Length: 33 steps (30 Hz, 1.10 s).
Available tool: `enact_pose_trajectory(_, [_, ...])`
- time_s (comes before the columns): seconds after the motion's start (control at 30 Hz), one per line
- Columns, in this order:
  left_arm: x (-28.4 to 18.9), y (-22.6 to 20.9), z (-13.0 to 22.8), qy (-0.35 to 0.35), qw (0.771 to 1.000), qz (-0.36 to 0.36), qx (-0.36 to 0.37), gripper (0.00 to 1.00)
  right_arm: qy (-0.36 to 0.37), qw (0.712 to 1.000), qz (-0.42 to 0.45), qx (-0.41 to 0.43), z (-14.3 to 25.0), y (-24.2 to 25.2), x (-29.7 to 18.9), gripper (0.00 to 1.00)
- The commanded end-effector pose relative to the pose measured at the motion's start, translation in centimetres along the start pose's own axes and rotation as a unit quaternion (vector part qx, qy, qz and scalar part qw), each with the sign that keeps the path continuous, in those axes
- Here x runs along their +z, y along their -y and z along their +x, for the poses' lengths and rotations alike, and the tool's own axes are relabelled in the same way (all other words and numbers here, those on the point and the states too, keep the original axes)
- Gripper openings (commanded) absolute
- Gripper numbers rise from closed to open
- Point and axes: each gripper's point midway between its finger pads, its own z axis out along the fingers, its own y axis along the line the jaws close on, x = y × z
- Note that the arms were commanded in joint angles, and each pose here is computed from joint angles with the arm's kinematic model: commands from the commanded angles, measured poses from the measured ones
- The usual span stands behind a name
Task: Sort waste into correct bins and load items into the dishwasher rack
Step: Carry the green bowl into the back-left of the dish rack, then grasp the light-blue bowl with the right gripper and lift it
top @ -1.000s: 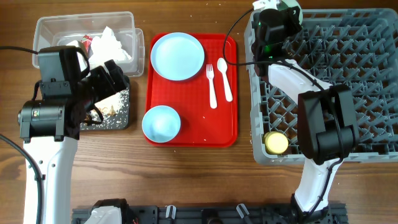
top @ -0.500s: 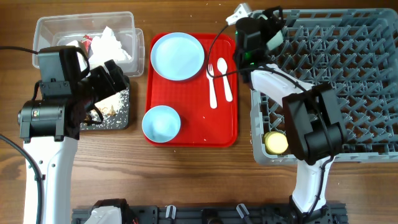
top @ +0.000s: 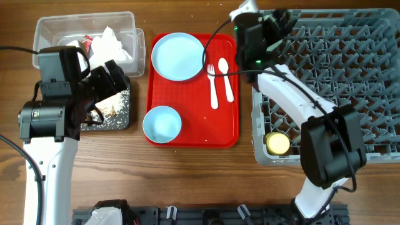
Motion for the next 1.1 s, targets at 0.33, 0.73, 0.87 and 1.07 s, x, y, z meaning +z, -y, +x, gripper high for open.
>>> enact_pose_trajectory(0.33, [-0.3,-0.2,-0.6,0.010,1.000,-0.005,0.007,1.00,-0.217,0.715,-0.583,0.318,0.4,-23.3,-23.6,0.85])
enact_pose_trajectory(0.73, [-0.3,-0.2,-0.6,0.010,1.000,-0.005,0.007,1.00,-0.299,0.737,-0.517,0.316,4.4,-27.5,-23.4,0.35])
enact_pose_trajectory(0.87, [-0.3,-0.2,-0.6,0.010,1.000,-0.005,0.007,1.00,-0.300,0.730,-0.528,0.314,4.1,-28.1,-23.5,0.07])
enact_pose_trajectory(1.07, [-0.3,-0.2,-0.6,0.010,1.000,-0.005,0.007,1.00,-0.177,0.763,-0.495,0.376,-1.0,-16.0,-19.9,0.04])
